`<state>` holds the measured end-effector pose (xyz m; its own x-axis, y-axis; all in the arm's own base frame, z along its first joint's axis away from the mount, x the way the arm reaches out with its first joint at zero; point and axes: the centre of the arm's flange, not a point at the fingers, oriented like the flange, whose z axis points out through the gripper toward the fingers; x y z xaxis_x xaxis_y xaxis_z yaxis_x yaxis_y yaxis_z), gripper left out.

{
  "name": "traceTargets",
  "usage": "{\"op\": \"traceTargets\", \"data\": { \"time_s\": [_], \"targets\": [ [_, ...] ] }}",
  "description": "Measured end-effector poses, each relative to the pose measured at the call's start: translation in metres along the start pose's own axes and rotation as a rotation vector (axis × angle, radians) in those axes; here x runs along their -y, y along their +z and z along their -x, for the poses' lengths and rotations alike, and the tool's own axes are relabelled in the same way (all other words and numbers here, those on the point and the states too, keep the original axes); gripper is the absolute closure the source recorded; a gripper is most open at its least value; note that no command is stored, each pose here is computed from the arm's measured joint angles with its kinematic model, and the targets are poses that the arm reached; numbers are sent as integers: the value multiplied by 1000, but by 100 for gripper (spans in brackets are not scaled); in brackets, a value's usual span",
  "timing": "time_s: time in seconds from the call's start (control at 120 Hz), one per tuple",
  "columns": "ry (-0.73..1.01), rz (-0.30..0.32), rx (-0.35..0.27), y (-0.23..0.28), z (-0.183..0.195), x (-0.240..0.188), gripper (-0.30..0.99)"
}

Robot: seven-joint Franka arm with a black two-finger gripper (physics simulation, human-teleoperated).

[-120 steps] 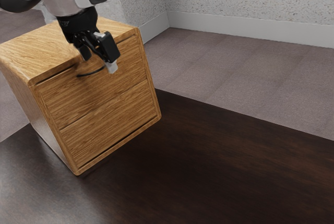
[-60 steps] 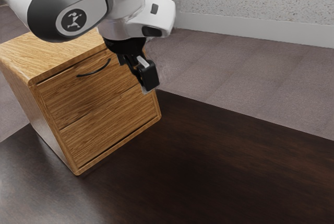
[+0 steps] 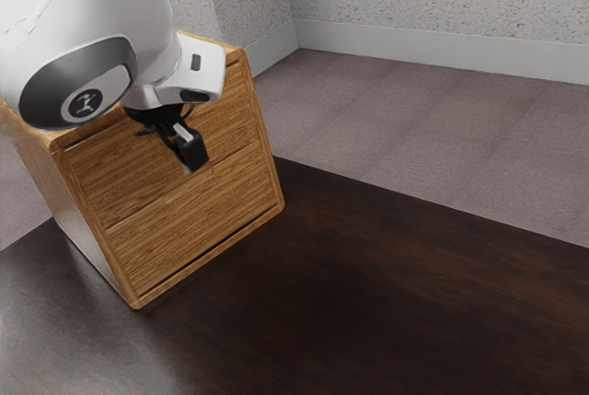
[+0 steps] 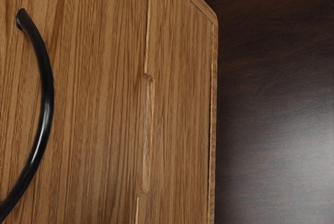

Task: Pull the drawer handle with one arm to open the drawer

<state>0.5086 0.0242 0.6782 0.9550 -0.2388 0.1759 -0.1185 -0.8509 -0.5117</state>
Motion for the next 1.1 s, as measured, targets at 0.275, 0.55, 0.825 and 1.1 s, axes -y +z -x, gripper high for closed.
{"op": "traceTargets", "data": {
  "time_s": [0.275, 0.55, 0.825, 1.1],
  "targets": [
    [32, -45, -29, -5, -9, -4, 0],
    [-13, -6, -1, 15, -7, 13, 0],
    [-48, 24, 11, 27, -9, 26, 0],
    [-64, 50, 11, 31, -8, 30, 0]
  ]
}}
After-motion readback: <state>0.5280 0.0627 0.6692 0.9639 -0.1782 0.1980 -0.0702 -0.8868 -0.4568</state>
